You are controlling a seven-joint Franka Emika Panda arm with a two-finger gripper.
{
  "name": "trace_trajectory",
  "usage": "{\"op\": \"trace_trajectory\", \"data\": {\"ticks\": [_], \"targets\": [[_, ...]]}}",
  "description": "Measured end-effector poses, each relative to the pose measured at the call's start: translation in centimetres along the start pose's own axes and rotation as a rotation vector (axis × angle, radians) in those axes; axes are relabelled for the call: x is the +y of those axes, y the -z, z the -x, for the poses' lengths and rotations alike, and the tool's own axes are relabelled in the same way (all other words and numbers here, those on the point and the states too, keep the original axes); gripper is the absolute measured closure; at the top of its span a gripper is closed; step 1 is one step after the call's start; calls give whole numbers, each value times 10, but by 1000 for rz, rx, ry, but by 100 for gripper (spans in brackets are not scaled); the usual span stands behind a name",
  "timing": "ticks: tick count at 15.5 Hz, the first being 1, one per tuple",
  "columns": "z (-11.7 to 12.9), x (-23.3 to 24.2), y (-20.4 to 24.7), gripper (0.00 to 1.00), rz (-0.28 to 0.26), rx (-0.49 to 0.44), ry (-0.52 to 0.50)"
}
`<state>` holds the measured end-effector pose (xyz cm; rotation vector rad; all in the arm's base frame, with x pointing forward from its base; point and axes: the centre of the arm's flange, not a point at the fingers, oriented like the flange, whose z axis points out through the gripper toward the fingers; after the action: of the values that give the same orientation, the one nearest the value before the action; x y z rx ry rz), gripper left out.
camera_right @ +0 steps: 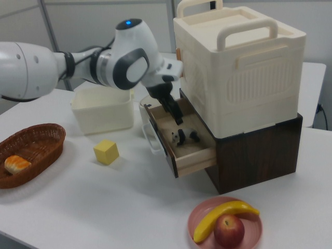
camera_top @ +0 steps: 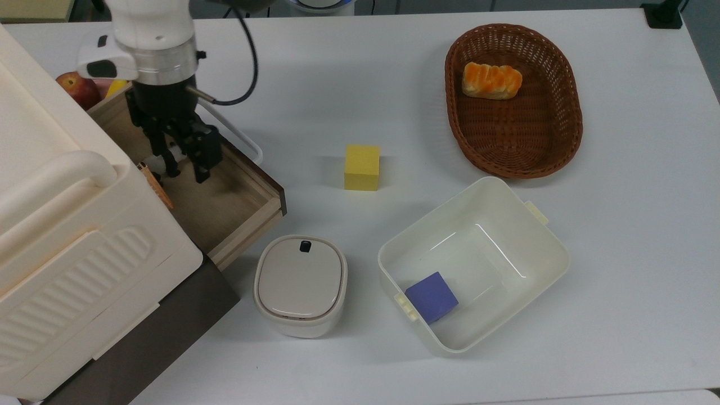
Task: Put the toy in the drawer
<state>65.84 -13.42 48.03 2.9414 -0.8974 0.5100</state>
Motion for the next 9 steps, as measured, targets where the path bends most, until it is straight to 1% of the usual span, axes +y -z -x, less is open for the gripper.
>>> {"op": "trace_trajectory", "data": {"ticks": [2,4,5,7,9], "targets": [[3,-20,26,0,-30,32,26],[12,-43,58,0,-60,61,62],[25,-61,81,0,-69,61,94],[47,-79,103,0,-50,14,170],[73,-90,122,0,-12,-73,292]]}}
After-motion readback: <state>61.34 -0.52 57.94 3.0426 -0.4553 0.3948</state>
